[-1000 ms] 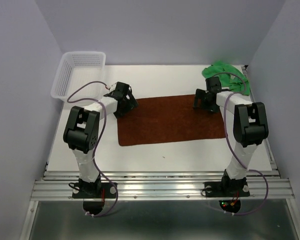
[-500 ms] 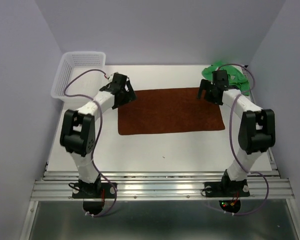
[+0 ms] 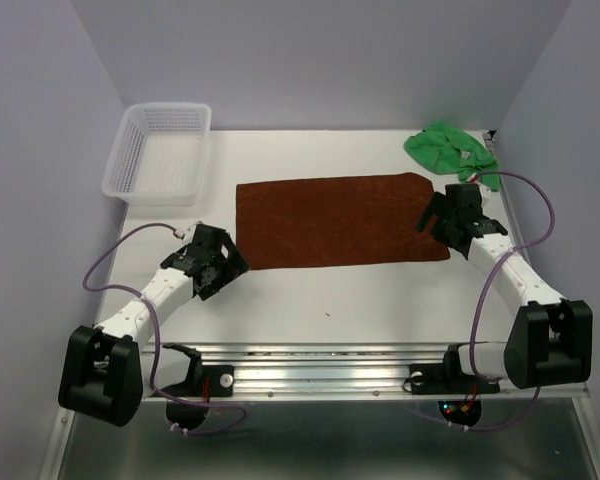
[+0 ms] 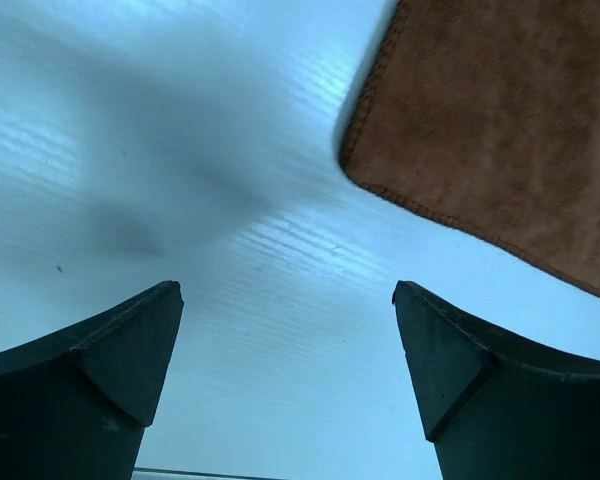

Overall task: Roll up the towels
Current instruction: Fold the towel

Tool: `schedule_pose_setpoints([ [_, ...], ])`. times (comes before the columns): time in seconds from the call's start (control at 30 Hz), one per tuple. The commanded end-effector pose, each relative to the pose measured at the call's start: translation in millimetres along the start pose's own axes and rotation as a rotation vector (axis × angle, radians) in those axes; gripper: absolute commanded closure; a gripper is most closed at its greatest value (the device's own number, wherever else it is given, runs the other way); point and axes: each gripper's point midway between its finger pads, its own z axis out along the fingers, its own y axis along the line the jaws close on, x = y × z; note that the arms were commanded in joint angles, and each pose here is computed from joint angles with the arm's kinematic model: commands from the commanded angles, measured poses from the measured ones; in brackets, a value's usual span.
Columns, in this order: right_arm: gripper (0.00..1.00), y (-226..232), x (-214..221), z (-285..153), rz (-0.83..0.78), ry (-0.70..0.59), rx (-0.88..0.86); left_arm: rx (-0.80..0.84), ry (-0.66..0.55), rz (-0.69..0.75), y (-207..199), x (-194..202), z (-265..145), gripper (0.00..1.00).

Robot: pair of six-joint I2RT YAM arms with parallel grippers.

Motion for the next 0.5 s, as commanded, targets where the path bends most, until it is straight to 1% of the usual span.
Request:
schedule_pose_setpoints([
  [0.0,0.00,-11.1,1.7,0.3,0.029,-0.012,0.051,0.052,-0.001,-0.063,-9.8,3.2,3.8,0.01],
  [0.1,0.00,-11.9,2.0,3.2,0.021,0.000,0.051,0.042,-0.014,-0.091,-12.5,-0.8,11.8,0.01],
  [0.17,0.00,-11.7,1.8,4.3,0.016,0.002,0.052,0.051,-0.022,-0.100,-18.3,-5.4,15.4,0.04],
  [0.2,0.00,-12.2,2.0,5.4,0.011,0.004,0.057,0.028,-0.013,-0.105,-16.2,-4.1,20.7,0.06],
  [0.27,0.00,-13.7,0.8,6.6,0.001,0.000,0.067,0.003,-0.003,-0.100,-16.5,-5.1,26.9,0.14],
  [0.3,0.00,-15.2,0.8,7.4,-0.003,-0.001,0.075,-0.008,0.001,-0.097,-16.2,-5.2,29.1,0.17],
  [0.33,0.00,-18.4,0.1,8.1,-0.006,-0.006,0.093,-0.014,-0.002,-0.085,-17.9,-8.4,29.9,0.24],
  [0.37,0.00,-20.0,0.5,9.2,-0.011,-0.006,0.102,-0.037,0.019,-0.076,-14.1,-4.1,34.0,0.27],
  [0.47,0.00,-23.4,0.9,11.0,-0.014,-0.007,0.123,-0.044,0.029,-0.079,-13.1,-1.4,38.6,0.30],
])
